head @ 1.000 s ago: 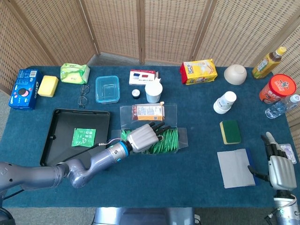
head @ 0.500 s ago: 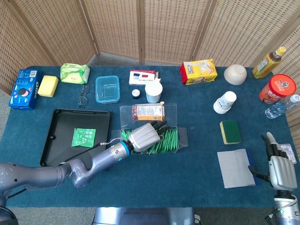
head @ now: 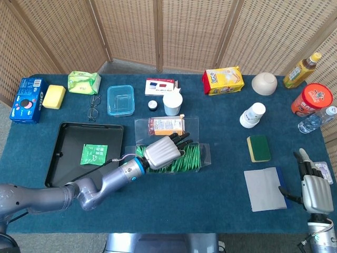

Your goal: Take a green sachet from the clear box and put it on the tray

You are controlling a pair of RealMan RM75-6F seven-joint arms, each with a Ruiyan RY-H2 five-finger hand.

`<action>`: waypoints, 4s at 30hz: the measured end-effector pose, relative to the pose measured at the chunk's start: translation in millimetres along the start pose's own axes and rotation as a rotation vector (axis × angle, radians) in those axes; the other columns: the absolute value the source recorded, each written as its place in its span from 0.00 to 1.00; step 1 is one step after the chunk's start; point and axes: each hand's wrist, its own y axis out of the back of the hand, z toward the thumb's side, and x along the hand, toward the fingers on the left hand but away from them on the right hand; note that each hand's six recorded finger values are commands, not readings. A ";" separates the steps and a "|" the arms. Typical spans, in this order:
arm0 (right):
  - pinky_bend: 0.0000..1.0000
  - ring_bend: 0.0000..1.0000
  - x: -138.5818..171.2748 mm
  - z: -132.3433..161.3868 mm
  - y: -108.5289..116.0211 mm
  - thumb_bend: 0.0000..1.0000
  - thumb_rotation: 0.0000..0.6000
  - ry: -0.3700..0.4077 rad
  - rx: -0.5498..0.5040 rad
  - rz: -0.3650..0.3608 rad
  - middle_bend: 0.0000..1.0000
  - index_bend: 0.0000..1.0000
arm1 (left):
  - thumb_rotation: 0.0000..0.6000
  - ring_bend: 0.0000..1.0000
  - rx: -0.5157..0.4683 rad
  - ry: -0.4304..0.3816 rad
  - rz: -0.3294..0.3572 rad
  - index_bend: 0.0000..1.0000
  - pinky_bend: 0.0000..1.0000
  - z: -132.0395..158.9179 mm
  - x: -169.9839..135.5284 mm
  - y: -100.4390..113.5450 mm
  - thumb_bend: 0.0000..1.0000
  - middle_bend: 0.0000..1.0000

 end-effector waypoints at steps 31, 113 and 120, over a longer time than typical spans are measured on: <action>0.20 0.11 -2.2 3.7 0.8 0.20 1.00 0.014 -0.002 -0.003 0.02 0.00 | 1.00 0.09 -0.056 0.030 0.200 0.60 0.21 -19.0 -24.9 47.7 0.35 0.21; 0.20 0.10 -37.1 43.8 2.5 0.20 1.00 0.167 0.064 0.027 0.03 0.00 | 1.00 0.08 -0.265 0.920 0.146 0.26 0.21 -114.1 -406.2 -14.4 0.34 0.17; 0.20 0.10 -40.1 59.9 4.4 0.20 1.00 0.205 0.089 0.023 0.03 0.00 | 1.00 0.08 -0.312 1.043 0.156 0.27 0.21 -97.0 -459.9 -19.7 0.34 0.17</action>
